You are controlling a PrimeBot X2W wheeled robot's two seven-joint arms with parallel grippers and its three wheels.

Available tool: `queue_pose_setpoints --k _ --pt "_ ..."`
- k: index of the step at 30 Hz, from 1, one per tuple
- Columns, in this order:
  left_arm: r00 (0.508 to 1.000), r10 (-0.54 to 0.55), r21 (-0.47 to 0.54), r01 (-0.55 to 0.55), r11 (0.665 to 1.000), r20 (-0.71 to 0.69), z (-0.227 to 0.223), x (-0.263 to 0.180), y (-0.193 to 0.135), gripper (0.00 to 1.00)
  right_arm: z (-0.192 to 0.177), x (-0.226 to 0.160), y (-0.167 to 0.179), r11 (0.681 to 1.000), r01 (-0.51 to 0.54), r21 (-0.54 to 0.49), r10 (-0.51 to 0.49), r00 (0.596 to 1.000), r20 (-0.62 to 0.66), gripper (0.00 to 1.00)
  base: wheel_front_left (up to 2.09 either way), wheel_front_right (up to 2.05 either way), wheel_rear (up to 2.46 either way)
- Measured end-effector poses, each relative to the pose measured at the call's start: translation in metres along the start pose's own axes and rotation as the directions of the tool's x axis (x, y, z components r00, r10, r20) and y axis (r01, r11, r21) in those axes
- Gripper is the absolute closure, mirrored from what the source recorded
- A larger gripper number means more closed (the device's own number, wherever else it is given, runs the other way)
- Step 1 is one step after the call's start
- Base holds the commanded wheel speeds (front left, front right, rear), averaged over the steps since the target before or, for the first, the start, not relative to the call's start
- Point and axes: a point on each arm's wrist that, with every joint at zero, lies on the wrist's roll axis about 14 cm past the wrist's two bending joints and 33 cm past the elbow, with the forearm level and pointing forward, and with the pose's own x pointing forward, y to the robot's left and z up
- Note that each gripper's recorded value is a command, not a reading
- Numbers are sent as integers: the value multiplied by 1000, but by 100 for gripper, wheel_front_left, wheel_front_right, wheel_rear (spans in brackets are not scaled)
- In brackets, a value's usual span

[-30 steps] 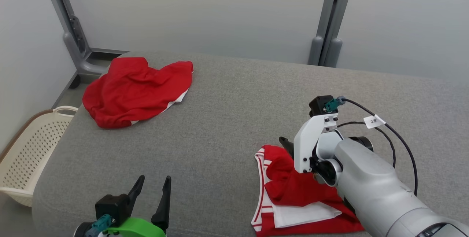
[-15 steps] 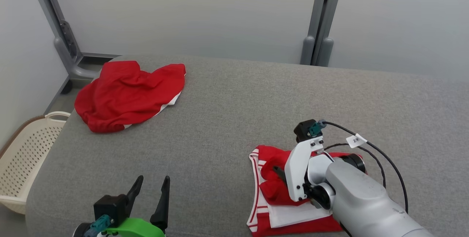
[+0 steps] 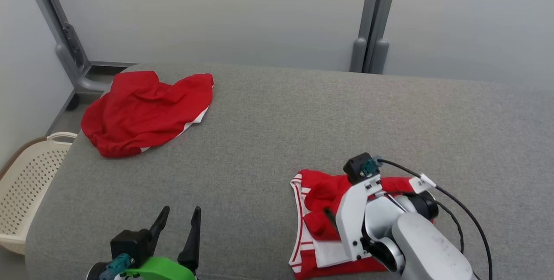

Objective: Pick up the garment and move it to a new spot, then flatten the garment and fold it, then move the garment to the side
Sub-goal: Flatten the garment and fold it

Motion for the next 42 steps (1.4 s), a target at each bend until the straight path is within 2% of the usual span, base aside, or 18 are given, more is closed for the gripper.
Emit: queue_pose_setpoints --k 6,14,25,42 --pt "1000 2 0 -2 1000 -4 -1 3 1 0 -15 -24 -2 999 41 32 -41 999 6 0 0 0 0" --pt "1000 3 0 -3 1000 -9 -2 6 1 0 -15 -39 -10 995 74 68 -77 996 40 0 0 0 0" --pt "1000 14 -1 -14 1000 -18 -5 6 5 0 -27 -23 -12 993 54 105 -55 998 11 0 0 0 0" --pt "999 44 -15 -45 999 -24 -9 0 12 0 -42 9 -1 999 13 42 -11 999 -53 0 0 0 0"
